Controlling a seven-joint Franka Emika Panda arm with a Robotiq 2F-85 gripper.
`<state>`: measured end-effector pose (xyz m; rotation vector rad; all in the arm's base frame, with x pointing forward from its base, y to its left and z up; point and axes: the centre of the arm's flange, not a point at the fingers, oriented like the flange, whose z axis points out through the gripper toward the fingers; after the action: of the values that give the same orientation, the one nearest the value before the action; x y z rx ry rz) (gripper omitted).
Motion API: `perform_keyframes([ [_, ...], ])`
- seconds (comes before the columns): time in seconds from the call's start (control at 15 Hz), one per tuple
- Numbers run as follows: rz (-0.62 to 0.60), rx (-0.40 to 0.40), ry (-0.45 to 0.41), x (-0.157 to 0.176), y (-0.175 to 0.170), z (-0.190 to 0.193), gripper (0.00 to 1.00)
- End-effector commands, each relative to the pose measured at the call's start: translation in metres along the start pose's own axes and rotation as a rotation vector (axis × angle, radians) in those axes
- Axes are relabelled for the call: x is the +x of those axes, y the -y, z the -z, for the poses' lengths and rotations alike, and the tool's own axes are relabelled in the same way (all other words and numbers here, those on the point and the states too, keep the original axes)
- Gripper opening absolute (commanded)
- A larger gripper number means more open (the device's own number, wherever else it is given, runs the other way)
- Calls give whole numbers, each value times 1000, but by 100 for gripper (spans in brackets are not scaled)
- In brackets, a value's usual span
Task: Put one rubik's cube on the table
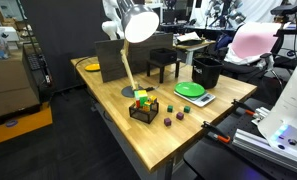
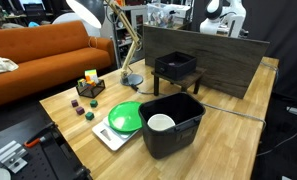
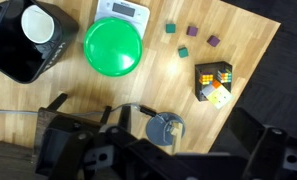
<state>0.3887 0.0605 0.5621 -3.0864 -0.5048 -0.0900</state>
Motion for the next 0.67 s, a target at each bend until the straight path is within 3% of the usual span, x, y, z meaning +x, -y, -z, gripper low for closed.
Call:
perform_keyframes([
  [0.0,18,31,-56,-7,51,-9,100],
  [0.33,-26,126,-71,-9,118,-15,100],
  [0.4,-4,88,-32,-8,113,-12,100],
  [0.6,-3,89,-32,-8,116,-13,100],
])
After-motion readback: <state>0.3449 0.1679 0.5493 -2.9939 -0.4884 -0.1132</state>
